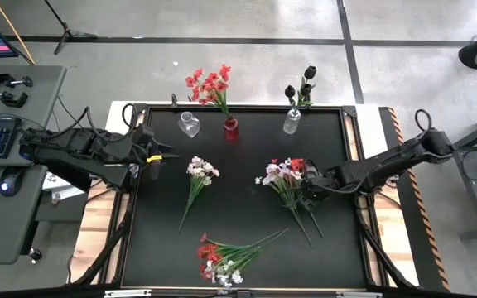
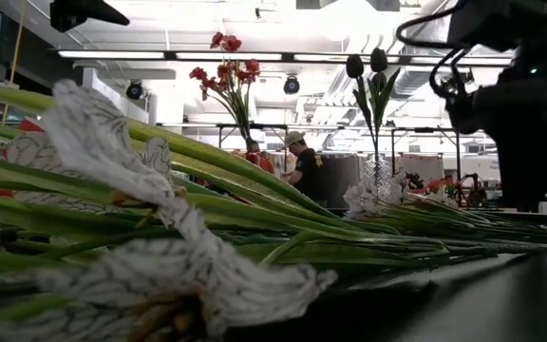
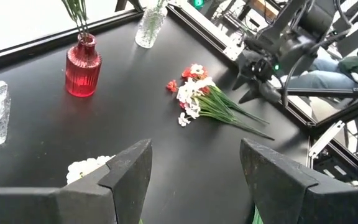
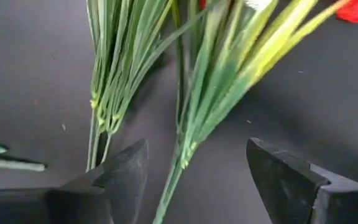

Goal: Sort flowers into vase by color
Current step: Put the top red flowers into the red flower vase

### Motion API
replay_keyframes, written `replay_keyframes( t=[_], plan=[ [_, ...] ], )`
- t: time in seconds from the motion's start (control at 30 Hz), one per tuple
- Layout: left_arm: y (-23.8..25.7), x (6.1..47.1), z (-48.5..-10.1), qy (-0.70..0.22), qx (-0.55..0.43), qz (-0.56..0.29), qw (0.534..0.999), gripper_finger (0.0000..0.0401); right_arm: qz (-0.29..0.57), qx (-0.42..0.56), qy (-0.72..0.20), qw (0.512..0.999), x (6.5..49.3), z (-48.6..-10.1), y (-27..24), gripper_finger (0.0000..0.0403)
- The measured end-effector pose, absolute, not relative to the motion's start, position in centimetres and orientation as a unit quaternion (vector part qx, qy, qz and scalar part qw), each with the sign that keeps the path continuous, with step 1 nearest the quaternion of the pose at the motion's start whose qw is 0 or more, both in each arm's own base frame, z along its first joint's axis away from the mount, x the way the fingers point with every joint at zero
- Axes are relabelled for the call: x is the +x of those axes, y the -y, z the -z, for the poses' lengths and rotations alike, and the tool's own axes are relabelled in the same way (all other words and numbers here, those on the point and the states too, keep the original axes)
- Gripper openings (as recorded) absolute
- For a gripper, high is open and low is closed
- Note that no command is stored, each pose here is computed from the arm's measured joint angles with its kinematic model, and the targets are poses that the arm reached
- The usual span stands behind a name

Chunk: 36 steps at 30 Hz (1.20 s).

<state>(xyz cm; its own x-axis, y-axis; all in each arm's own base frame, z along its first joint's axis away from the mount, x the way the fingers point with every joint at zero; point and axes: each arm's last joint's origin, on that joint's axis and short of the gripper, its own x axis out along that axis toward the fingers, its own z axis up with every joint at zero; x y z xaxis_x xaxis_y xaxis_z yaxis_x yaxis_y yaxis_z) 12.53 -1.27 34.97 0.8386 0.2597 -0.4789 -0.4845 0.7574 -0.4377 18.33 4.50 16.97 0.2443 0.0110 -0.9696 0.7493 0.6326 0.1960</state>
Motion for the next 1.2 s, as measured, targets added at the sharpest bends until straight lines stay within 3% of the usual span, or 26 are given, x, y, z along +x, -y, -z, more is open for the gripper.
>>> replay_keyframes(
  t=[0.33, 0.53, 0.93, 1.07, 1.2],
  plan=[
    [1.1, 12.6, -35.0, -0.195, -0.288, -0.212, 0.913, 0.0232, 0.312, 0.33, -0.595, 0.663, 20.0, -13.3, -5.0, 0.0262],
    [1.1, 12.6, -35.0, -0.196, -0.287, -0.211, 0.913, 0.0232, 0.358, 0.333, -0.588, 0.645, 20.4, -13.2, -5.0, 0.0258],
    [1.1, 12.6, -35.0, -0.2, -0.272, -0.207, 0.918, 0.0232, 0.369, 0.33, -0.561, 0.663, 21.2, -13.7, -5.0, 0.0194],
    [1.1, 12.5, -35.0, -0.2, -0.272, -0.207, 0.918, 0.0232, 0.373, 0.322, -0.568, 0.659, 21.3, -13.2, -5.0, 0.0151],
    [1.1, 12.5, -35.0, -0.2, -0.271, -0.207, 0.918, 0.0232, 0.357, 0.31, -0.585, 0.66, 21.4, -13.0, -5.1, 0.0042]
  ],
)
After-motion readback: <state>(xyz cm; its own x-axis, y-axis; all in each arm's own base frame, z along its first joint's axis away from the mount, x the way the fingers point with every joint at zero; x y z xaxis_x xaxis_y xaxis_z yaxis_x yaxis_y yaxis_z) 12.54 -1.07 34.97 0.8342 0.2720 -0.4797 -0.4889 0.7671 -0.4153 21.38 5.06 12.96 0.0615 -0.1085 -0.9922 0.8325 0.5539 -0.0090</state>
